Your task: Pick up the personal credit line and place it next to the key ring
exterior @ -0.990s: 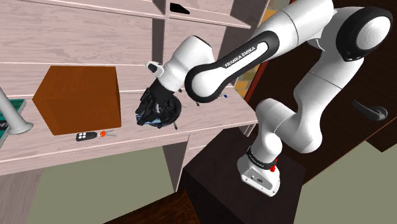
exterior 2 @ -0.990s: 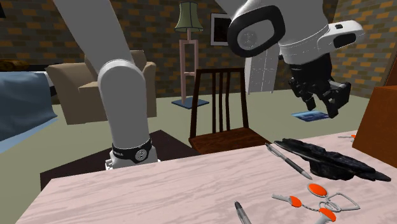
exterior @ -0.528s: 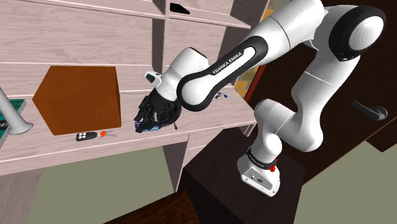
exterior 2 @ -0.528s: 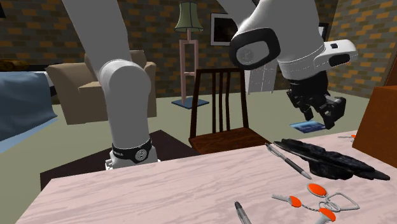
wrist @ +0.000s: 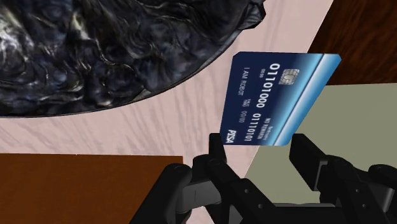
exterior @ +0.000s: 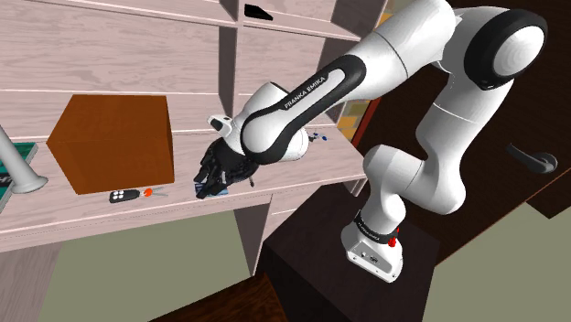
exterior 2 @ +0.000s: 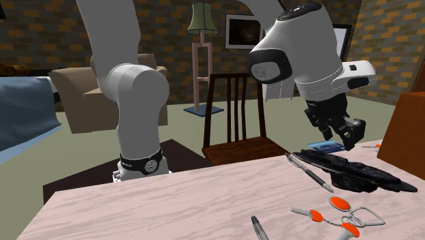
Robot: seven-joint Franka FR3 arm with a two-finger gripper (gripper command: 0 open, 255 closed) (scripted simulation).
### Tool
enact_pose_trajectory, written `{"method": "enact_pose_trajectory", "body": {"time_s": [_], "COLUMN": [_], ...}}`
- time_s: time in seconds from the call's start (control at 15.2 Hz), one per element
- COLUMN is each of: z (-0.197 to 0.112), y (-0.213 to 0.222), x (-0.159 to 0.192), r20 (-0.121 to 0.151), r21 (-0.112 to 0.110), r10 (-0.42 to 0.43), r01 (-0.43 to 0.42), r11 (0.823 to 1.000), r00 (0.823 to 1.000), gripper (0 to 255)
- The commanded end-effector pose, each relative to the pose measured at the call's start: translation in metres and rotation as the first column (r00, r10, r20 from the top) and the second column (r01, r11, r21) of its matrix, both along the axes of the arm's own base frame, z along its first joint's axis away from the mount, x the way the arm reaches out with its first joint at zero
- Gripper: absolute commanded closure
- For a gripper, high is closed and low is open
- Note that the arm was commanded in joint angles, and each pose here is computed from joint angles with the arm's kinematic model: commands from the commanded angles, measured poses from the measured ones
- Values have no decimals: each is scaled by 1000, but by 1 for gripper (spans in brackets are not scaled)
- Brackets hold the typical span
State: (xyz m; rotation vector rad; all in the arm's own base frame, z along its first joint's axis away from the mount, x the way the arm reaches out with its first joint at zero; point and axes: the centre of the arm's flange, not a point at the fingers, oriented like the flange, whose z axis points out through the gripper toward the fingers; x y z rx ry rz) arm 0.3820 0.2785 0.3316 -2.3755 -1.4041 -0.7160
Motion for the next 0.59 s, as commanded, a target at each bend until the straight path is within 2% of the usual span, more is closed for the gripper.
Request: {"method": "enact_pose_trajectory", "body": {"time_s": [0.0,0.26,0.33,0.53], "z": [-1,-1,-1,-1], "y": [0,0,0,0], "x": [0,0,0,0], "r20": [1,0,0,0], "r21": [0,0,0,0], "r10": [-1,-1,-1,-1], "r01": [1,1,1,1], "r11": [1000,1000,1000,1000], "r00": [1000,1000,1000,1000], "gripper": [255,255,0,0]}}
